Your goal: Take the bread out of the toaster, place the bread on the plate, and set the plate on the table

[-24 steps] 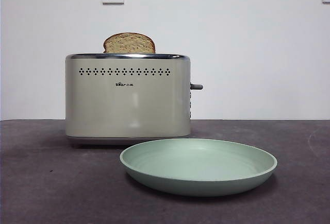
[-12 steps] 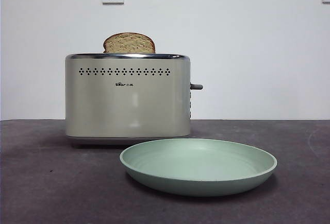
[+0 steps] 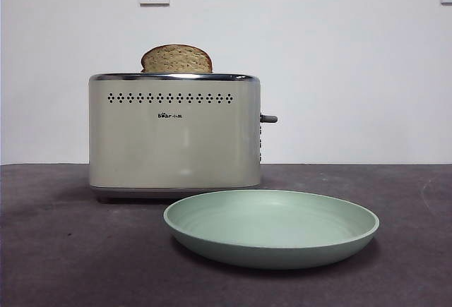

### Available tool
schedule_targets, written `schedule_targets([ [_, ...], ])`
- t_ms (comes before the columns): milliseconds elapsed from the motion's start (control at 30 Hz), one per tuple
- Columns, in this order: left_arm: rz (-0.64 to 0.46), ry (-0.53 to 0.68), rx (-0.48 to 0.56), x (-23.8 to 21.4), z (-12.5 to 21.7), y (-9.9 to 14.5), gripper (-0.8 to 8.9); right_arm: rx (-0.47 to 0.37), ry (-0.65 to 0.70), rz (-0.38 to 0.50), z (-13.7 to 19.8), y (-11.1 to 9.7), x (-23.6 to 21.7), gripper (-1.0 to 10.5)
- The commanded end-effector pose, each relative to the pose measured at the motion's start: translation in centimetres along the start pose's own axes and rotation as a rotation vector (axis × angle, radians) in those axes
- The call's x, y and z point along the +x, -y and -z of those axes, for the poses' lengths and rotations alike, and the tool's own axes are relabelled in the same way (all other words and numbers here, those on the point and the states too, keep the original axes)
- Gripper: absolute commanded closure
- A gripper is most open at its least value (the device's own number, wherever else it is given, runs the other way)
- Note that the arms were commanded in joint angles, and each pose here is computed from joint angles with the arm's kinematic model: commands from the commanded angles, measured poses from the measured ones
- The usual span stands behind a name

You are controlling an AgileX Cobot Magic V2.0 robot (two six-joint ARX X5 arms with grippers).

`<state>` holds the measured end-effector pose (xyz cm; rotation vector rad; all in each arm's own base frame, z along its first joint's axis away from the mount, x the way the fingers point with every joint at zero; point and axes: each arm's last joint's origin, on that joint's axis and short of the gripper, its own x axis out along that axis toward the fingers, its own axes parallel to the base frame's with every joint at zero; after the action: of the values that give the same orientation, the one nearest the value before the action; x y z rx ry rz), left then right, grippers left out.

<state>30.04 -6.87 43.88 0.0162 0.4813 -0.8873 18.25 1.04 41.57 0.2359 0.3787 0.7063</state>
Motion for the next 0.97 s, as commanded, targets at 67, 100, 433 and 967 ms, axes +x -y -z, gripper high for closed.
schedule_targets([
  [67,-0.112,-0.133,0.271,1.9,-1.0,0.1,4.99,-0.009,-0.003,-0.009,0.0,-0.1,0.2,7.5],
  [100,-0.144,-0.179,0.316,2.5,-1.1,0.3,4.99,-0.009,-0.006,-0.012,0.0,-0.1,0.2,7.5],
  [433,-0.12,-0.339,0.409,8.8,0.4,0.5,5.01,-0.012,-0.018,-0.031,0.1,-0.5,0.6,7.5],
  [967,-0.077,-0.444,0.356,13.7,3.1,-2.1,5.03,-0.008,-0.026,-0.041,0.2,-0.6,0.7,7.5],
])
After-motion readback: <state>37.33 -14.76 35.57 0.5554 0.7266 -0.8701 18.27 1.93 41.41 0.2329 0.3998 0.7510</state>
